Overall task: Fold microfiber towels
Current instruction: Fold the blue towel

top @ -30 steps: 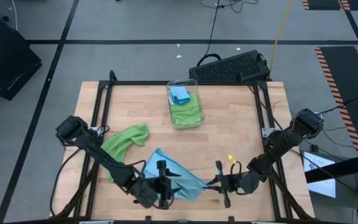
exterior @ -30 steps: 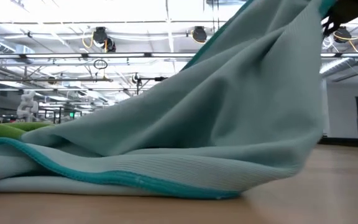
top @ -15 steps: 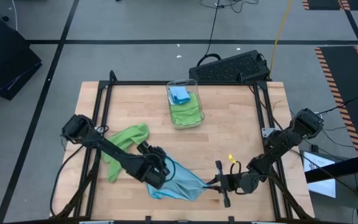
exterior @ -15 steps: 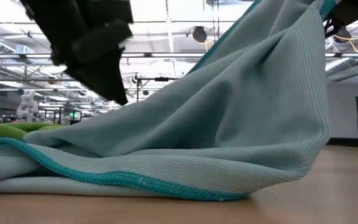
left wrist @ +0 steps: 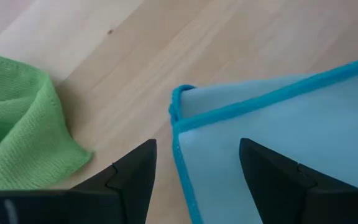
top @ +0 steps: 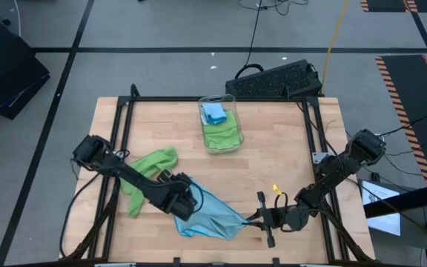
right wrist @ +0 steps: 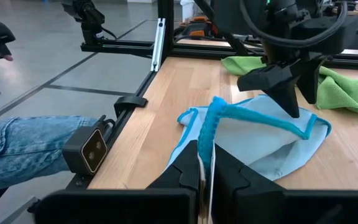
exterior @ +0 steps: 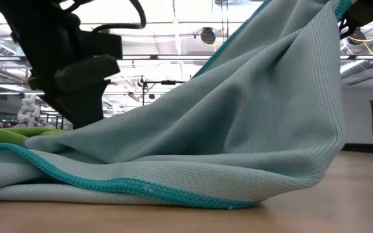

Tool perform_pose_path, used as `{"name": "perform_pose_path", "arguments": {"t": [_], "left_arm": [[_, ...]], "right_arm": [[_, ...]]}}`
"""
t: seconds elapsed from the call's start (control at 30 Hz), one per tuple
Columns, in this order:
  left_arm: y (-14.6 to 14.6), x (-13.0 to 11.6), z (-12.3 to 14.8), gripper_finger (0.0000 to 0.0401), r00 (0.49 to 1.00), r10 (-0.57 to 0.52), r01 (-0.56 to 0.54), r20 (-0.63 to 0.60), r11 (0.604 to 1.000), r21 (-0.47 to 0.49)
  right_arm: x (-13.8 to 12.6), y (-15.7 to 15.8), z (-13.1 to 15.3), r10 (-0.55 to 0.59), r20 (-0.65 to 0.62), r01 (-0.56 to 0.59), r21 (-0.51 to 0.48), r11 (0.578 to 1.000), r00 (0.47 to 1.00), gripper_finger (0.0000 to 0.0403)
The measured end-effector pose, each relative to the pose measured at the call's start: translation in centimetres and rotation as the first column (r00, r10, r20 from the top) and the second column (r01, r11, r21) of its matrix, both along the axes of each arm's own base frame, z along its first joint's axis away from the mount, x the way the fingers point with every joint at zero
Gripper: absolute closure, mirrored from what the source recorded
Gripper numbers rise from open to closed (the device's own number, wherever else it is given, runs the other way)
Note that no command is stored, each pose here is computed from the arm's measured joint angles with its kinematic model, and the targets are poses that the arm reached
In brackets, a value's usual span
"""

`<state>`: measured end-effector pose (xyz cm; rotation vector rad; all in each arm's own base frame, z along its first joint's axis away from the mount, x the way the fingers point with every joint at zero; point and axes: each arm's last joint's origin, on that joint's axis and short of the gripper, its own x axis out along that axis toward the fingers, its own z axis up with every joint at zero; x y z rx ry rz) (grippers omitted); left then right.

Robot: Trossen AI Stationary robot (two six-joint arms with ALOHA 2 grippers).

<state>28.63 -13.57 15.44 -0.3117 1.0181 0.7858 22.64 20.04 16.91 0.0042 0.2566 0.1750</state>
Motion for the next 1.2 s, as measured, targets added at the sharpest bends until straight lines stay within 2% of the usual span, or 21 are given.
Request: {"name": "perform_pose_path", "arguments": {"t": [0.37, 0.53, 0.67, 0.87, 0.9, 1.2], "left_arm": [[1.3, -0.5, -1.2, 0.0169, 0.997, 0.062, -0.064, -0.054, 0.997, -0.044], [1.1, -0.2, -1.3, 0.0179, 0.998, 0.015, -0.020, -0.059, 0.996, -0.091], [0.8, 0.3, -1.3, 0.0237, 0.997, -0.065, 0.060, -0.038, 0.991, -0.116], [0.6, 0.5, -1.3, 0.0374, 0.986, -0.158, 0.152, -0.048, 0.982, -0.111], [0.5, 0.5, -1.3, 0.0387, 0.985, -0.167, 0.161, -0.050, 0.981, -0.109], [-0.3, 0.0, -0.4, 0.0397, 0.976, -0.216, 0.214, -0.023, 0.974, -0.070]], "right_arm": [[0.0, 0.0, 0.0, 0.000, 0.000, 0.000, 0.000, 1.000, 1.000, 0.0397], [0.0, 0.0, 0.0, 0.000, 0.000, 0.000, 0.000, 1.000, 1.000, 0.0397], [0.0, 0.0, 0.0, 0.000, 0.000, 0.000, 0.000, 1.000, 1.000, 0.0397], [0.0, 0.0, 0.0, 0.000, 0.000, 0.000, 0.000, 1.000, 1.000, 0.0397], [0.0, 0.0, 0.0, -0.001, 0.000, 0.001, 0.000, 1.000, 1.000, 0.0397], [0.0, 0.0, 0.0, -0.002, 0.000, 0.002, -0.001, 1.000, 1.000, 0.0397]]}}
